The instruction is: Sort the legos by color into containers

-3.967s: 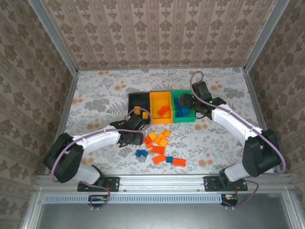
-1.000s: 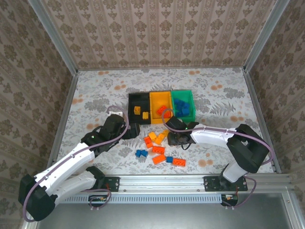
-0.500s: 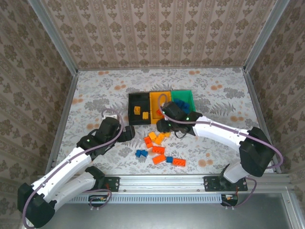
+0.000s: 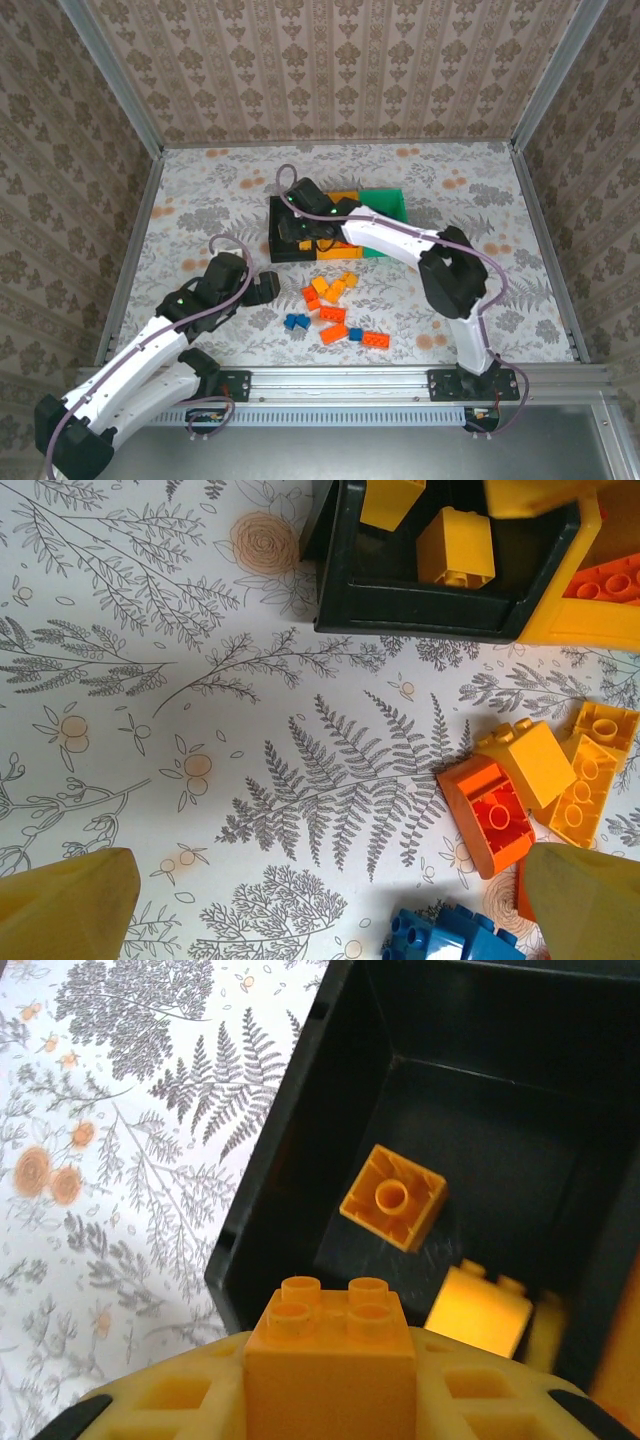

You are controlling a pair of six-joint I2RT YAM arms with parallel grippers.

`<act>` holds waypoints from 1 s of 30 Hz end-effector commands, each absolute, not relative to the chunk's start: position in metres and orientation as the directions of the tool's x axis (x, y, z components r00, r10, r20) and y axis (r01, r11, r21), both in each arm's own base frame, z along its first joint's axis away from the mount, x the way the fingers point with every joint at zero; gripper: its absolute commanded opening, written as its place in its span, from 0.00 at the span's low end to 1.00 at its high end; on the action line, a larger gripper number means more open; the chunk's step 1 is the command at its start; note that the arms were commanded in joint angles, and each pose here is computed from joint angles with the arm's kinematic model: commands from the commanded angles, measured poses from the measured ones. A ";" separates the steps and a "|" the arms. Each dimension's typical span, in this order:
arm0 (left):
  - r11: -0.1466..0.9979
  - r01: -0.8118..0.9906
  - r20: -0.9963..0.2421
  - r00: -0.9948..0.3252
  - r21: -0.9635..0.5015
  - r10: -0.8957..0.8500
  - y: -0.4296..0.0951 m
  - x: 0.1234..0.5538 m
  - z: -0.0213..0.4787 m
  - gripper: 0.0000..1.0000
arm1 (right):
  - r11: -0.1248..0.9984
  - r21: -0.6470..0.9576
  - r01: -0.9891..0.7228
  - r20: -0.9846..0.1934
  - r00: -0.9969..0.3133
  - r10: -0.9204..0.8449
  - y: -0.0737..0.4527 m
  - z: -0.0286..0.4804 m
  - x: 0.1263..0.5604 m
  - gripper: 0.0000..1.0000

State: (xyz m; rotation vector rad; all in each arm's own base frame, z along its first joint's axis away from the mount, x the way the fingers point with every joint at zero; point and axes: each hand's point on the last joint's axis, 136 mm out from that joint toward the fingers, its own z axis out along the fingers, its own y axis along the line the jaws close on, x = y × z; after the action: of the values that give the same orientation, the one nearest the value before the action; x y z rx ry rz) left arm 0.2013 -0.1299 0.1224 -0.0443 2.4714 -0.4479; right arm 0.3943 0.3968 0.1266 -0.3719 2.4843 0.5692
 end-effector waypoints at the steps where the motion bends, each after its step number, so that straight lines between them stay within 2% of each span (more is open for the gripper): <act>1: 0.941 0.063 -0.548 -0.825 -0.334 -0.139 -0.128 0.195 0.117 1.00 | 0.869 0.308 -0.388 -0.578 -0.802 -0.153 0.409 0.128 0.404 0.38; 4: 0.940 0.068 -0.545 -0.828 -0.336 -0.135 -0.129 0.194 0.116 1.00 | 0.859 0.333 -0.389 -0.576 -0.805 -0.142 0.420 0.128 0.412 0.44; 8: 0.937 0.080 -0.548 -0.826 -0.340 -0.128 -0.131 0.195 0.118 1.00 | 0.838 0.386 -0.385 -0.577 -0.810 -0.106 0.429 0.138 0.419 0.59; 10: 0.936 0.083 -0.548 -0.827 -0.343 -0.128 -0.132 0.196 0.118 1.00 | 0.833 0.412 -0.369 -0.577 -0.813 -0.076 0.425 0.146 0.422 0.63; 18: 0.915 0.174 -0.547 -0.835 -0.365 -0.060 -0.161 0.211 0.127 0.99 | 0.828 0.465 -0.315 -0.616 -0.786 0.047 0.373 0.186 0.410 0.67; 30: 0.891 0.363 -0.511 -0.839 -0.272 0.186 -0.247 0.230 0.098 0.82 | 0.884 0.425 -0.194 -0.614 -0.780 0.124 0.259 0.173 0.349 0.68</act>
State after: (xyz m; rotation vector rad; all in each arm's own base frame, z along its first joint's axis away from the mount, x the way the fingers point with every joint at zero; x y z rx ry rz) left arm 0.2196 -0.2241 0.0892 0.3111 2.6285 -0.4786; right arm 0.3571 0.2798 0.1769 -0.1008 2.3913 0.6642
